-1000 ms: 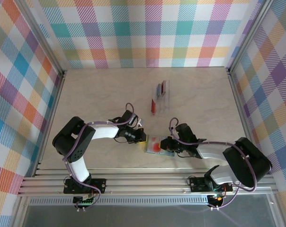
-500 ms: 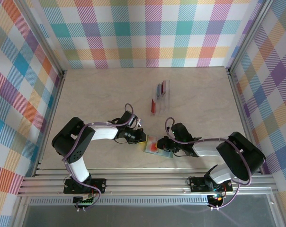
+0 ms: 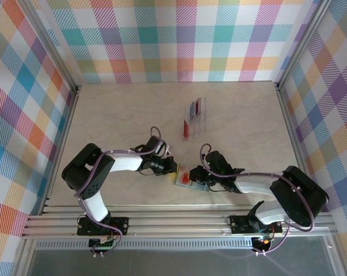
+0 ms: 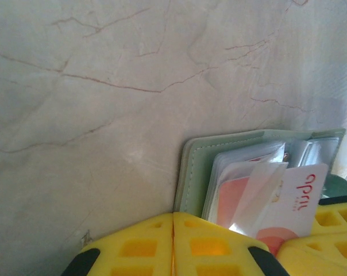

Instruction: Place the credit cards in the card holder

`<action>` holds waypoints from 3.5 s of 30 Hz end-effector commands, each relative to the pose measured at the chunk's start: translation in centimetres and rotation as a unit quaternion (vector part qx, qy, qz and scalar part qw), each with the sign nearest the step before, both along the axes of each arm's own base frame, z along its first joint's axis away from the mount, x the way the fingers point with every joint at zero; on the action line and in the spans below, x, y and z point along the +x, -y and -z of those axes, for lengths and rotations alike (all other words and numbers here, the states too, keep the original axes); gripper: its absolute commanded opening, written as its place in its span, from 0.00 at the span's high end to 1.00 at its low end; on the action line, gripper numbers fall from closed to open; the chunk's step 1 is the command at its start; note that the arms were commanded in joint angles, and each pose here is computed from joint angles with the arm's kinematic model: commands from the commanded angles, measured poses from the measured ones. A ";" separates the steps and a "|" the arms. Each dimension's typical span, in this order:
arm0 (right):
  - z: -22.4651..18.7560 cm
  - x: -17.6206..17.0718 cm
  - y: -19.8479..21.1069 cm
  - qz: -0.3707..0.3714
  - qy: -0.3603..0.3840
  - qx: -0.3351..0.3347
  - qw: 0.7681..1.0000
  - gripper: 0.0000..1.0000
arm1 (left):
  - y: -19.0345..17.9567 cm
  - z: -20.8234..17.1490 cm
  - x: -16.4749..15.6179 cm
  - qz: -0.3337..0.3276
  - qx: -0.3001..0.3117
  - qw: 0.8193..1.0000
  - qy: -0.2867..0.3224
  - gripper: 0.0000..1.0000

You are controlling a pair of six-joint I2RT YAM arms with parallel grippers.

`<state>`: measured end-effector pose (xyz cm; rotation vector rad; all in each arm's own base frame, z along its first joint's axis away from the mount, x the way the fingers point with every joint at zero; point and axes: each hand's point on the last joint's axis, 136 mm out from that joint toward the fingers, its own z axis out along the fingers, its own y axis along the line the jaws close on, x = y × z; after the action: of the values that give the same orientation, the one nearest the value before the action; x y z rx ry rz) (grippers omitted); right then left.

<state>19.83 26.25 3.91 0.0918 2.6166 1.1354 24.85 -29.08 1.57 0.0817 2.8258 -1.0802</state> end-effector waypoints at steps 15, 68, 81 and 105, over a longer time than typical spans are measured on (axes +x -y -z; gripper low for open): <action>1.6 -0.8 0.2 0.032 -0.014 -0.054 0.998 1.00 | -3.1 3.4 -2.2 -0.026 0.079 0.996 -0.028 0.91; -0.1 -2.5 -0.9 -0.029 0.007 -0.109 0.994 0.37 | -2.7 3.3 -2.5 -0.021 0.077 0.996 -0.024 0.91; -0.2 -2.8 -2.2 -0.073 0.018 -0.128 0.989 0.35 | -2.7 3.1 -2.5 -0.020 0.075 0.997 -0.023 0.91; -0.5 -3.5 -2.9 -0.162 0.053 -0.269 0.948 0.29 | -3.1 2.8 -2.5 -0.023 0.074 0.997 -0.022 0.91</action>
<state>16.23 29.08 3.94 -0.4378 2.8152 0.5017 24.59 -29.13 1.69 0.0744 2.7850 -1.0521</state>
